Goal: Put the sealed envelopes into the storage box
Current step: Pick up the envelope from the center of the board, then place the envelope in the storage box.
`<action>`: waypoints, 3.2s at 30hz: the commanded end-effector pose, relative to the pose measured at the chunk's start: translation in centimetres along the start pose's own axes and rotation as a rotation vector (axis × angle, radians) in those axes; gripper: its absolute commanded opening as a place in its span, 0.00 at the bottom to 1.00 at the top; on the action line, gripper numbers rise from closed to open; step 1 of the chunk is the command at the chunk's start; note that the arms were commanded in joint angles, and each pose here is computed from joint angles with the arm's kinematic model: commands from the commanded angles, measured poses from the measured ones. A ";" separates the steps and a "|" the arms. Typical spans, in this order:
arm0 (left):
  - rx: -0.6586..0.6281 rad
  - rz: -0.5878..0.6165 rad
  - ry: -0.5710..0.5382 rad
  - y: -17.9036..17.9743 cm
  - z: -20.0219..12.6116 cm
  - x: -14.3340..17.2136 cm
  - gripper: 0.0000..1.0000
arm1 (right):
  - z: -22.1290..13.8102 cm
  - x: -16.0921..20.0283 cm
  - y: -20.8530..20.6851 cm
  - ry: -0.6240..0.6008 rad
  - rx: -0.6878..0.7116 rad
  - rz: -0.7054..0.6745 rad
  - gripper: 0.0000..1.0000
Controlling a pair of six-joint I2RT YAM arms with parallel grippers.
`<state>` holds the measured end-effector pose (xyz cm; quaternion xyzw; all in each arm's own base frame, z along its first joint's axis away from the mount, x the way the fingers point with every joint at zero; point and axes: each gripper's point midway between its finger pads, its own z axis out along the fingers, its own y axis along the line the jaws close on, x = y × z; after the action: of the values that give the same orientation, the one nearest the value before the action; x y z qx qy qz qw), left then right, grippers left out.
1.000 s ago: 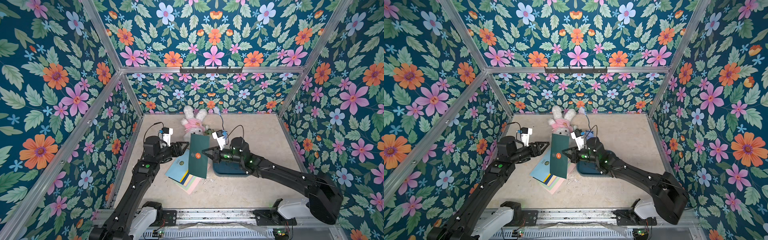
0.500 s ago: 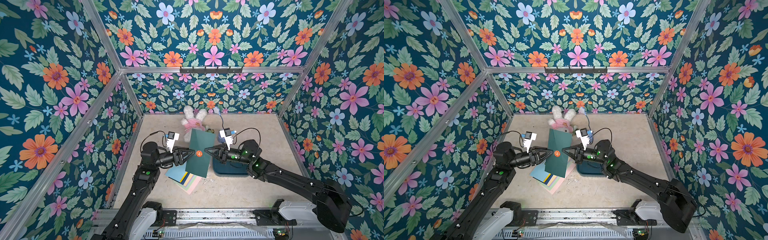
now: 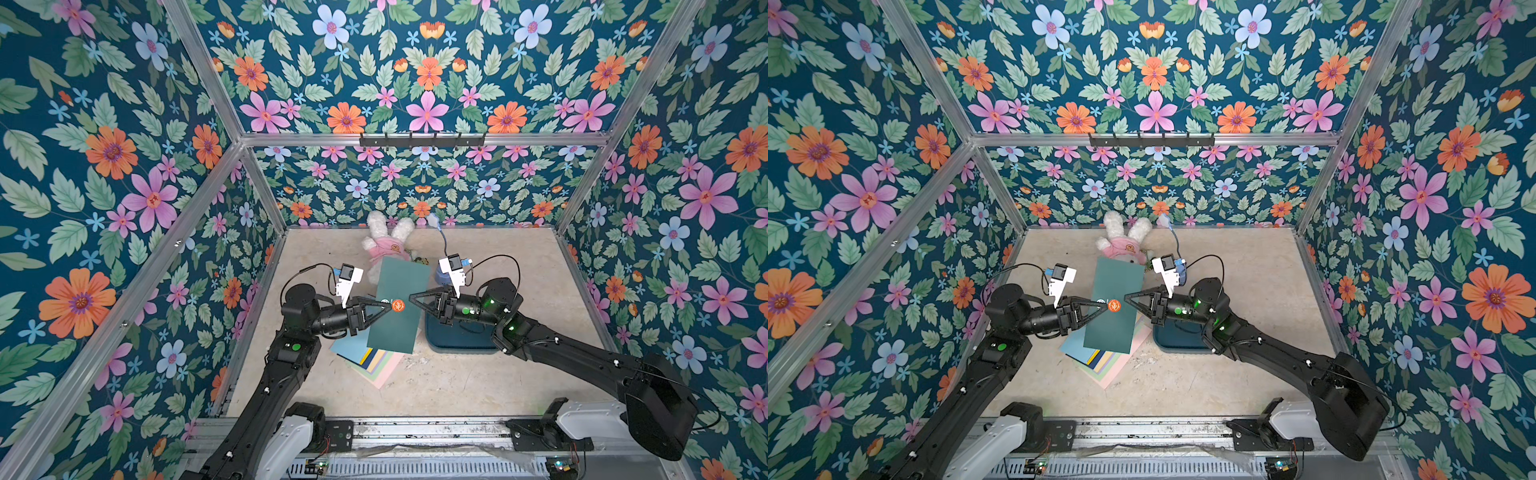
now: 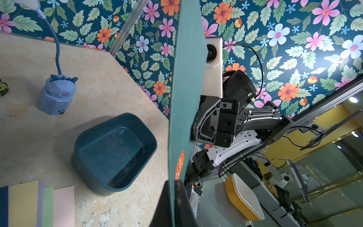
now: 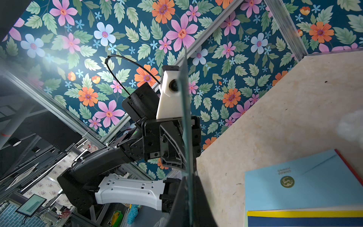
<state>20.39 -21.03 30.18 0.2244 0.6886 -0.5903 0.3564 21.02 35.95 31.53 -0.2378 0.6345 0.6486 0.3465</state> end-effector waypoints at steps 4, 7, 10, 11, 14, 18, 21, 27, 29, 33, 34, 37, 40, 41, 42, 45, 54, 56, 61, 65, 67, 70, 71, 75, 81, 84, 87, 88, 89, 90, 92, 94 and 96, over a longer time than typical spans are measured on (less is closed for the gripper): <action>-0.260 0.187 0.061 3.5 0.2 -0.7 0.00 | -4.1 -1.1 -6.4 -0.031 0.267 -0.021 0.41; -0.378 0.324 0.148 5.0 1.4 -0.7 0.00 | -9.4 -1.8 -11.3 -0.111 0.527 -0.024 0.42; -0.412 0.418 0.258 5.8 3.5 -0.9 0.00 | -15.3 -1.9 -15.3 -0.166 0.776 0.004 0.42; -0.406 0.458 0.293 5.8 4.4 -1.0 0.00 | -17.3 -1.8 -16.5 -0.178 0.848 0.026 0.42; -0.376 0.578 0.428 6.0 7.3 -0.9 0.00 | -22.4 -1.4 -18.7 -0.227 1.013 0.069 0.41; -0.312 0.665 0.658 7.0 11.5 0.6 0.00 | -27.3 -0.7 -19.8 -0.307 1.149 0.096 0.41; -0.266 0.701 0.829 8.0 14.5 2.2 0.00 | -29.0 -0.2 -20.1 -0.325 1.204 0.094 0.41; -0.149 0.705 1.019 9.8 18.9 4.7 0.00 | -32.5 0.9 -21.2 -0.392 1.365 0.098 0.42; -0.137 0.717 1.059 10.5 20.2 5.4 0.00 | -33.8 1.3 -21.2 -0.435 1.396 0.098 0.42; -0.081 0.743 1.105 11.2 22.6 7.4 0.00 | -34.4 1.8 -21.1 -0.454 1.390 0.106 0.42; -0.076 0.749 1.115 11.4 22.9 7.9 0.00 | -34.3 1.8 -21.2 -0.448 1.389 0.108 0.42; -0.053 0.748 1.127 11.7 23.5 8.9 0.00 | -34.0 1.9 -21.4 -0.431 1.380 0.116 0.43; -0.056 0.745 1.146 12.3 23.5 9.5 0.00 | -33.9 2.1 -21.6 -0.421 1.374 0.124 0.43; -0.073 0.752 1.158 12.8 23.5 9.6 0.00 | -33.8 2.1 -21.6 -0.419 1.370 0.125 0.43; -0.088 0.749 1.169 13.2 23.4 9.8 0.00 | -33.7 2.0 -21.6 -0.418 1.364 0.124 0.43; -0.106 0.730 1.164 13.2 23.4 9.7 0.00 | -33.7 2.0 -21.5 -0.421 1.363 0.121 0.43; -0.142 0.744 1.063 10.1 24.6 7.8 0.00 | -33.4 2.2 -21.7 -0.416 1.346 0.125 0.43; -0.156 0.719 1.037 9.6 24.8 7.4 0.00 | -33.4 2.2 -21.6 -0.417 1.344 0.124 0.43; -0.151 0.672 1.001 8.9 25.5 7.5 0.00 | -33.3 2.2 -21.7 -0.416 1.337 0.124 0.43; -0.190 0.632 1.031 10.4 25.6 8.6 0.00 | -33.2 2.3 -21.8 -0.410 1.332 0.130 0.43; -0.190 0.612 1.058 11.0 25.5 9.4 0.00 | -33.1 2.3 -21.8 -0.410 1.328 0.128 0.44; -0.201 0.616 1.085 11.9 25.3 10.2 0.00 | -33.0 2.4 -21.8 -0.408 1.324 0.130 0.43; -0.214 0.618 1.096 12.4 25.2 10.4 0.00 | -33.0 2.4 -21.8 -0.409 1.324 0.130 0.44; -0.229 0.635 1.124 13.6 25.1 10.9 0.00 | -33.0 2.4 -21.8 -0.406 1.321 0.132 0.44; -0.247 0.660 1.179 14.4 24.3 11.3 0.00 | -32.9 2.4 -21.8 -0.405 1.318 0.131 0.44; -0.254 0.679 1.168 14.0 24.1 10.6 0.00 | -32.9 2.5 -21.9 -0.403 1.316 0.134 0.44; -0.264 0.697 1.159 13.8 24.1 10.1 0.00 | -32.8 2.5 -22.0 -0.397 1.311 0.137 0.44; -0.263 0.700 1.159 13.9 24.1 10.1 0.00 | -32.8 2.5 -22.0 -0.398 1.312 0.136 0.44; -0.250 0.702 1.163 13.8 24.1 10.2 0.00 | -32.8 2.5 -22.0 -0.399 1.311 0.136 0.44; -0.236 0.708 1.171 13.8 24.1 10.5 0.00 | -32.8 2.5 -22.0 -0.400 1.312 0.135 0.44; -0.212 0.724 1.190 13.9 23.9 10.9 0.00 | -32.7 2.5 -22.0 -0.397 1.310 0.136 0.44; -0.185 0.746 1.204 13.8 23.9 11.3 0.00 | -32.7 2.5 -22.0 -0.396 1.308 0.136 0.44; -0.167 0.764 1.206 13.8 24.0 11.4 0.00 | -32.7 2.6 -22.0 -0.393 1.309 0.140 0.44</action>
<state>29.19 -43.05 11.67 0.6854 0.7039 -0.1414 0.1215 31.32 2.90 11.91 0.1867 0.8403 0.1781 0.4768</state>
